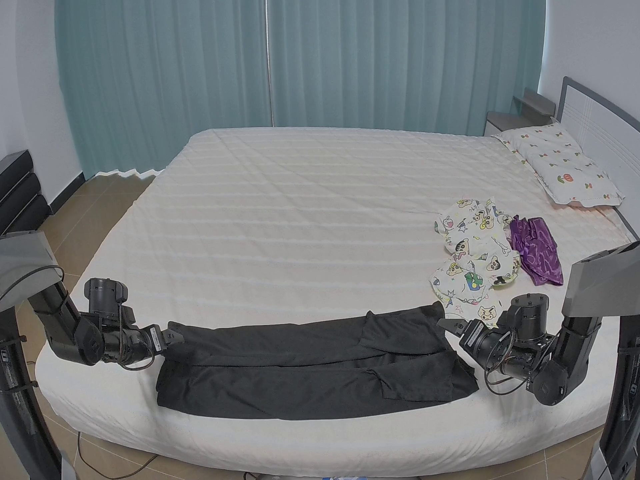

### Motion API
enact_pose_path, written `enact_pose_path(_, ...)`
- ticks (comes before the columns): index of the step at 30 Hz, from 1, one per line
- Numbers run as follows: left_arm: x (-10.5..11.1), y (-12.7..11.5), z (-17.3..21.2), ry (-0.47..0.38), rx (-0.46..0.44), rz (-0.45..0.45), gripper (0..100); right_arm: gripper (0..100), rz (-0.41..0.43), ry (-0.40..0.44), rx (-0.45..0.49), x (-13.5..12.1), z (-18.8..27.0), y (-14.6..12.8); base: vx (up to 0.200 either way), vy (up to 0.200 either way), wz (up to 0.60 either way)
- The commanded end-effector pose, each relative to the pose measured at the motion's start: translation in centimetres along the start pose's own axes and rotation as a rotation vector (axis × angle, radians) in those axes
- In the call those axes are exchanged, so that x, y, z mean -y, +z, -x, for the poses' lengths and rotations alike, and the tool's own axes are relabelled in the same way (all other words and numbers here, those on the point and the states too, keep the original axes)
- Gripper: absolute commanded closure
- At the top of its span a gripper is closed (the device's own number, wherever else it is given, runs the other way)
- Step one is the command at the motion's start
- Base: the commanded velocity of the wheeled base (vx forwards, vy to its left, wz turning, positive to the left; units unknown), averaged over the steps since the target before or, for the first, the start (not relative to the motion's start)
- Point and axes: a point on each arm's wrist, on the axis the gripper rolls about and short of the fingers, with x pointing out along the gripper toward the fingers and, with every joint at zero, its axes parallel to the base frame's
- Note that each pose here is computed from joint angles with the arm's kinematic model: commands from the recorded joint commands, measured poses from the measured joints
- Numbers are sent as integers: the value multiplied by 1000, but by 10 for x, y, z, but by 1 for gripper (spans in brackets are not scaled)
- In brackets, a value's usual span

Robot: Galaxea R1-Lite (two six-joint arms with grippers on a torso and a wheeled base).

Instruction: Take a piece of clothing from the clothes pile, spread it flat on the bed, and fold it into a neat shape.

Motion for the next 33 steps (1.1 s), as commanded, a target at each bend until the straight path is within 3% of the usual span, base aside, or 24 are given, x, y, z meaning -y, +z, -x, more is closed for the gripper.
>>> enact_pose_path(1,-7,-9,-11,15,-46,13,0,0,0,-8,-6,4,-3,-3,-200,0,0)
enact_pose_path(5,-8,-8,-11,12,-40,15,0,0,2,-9,-7,4,-3,-4,-200,0,0)
enact_pose_path(18,4,18,-46,-45,58,-26,0,0,2,-7,-7,4,-2,-4,0,0,0)
enact_pose_path(33,12,15,-71,-21,10,-108,0,0,8,-4,-19,3,-4,-7,0,0,0)
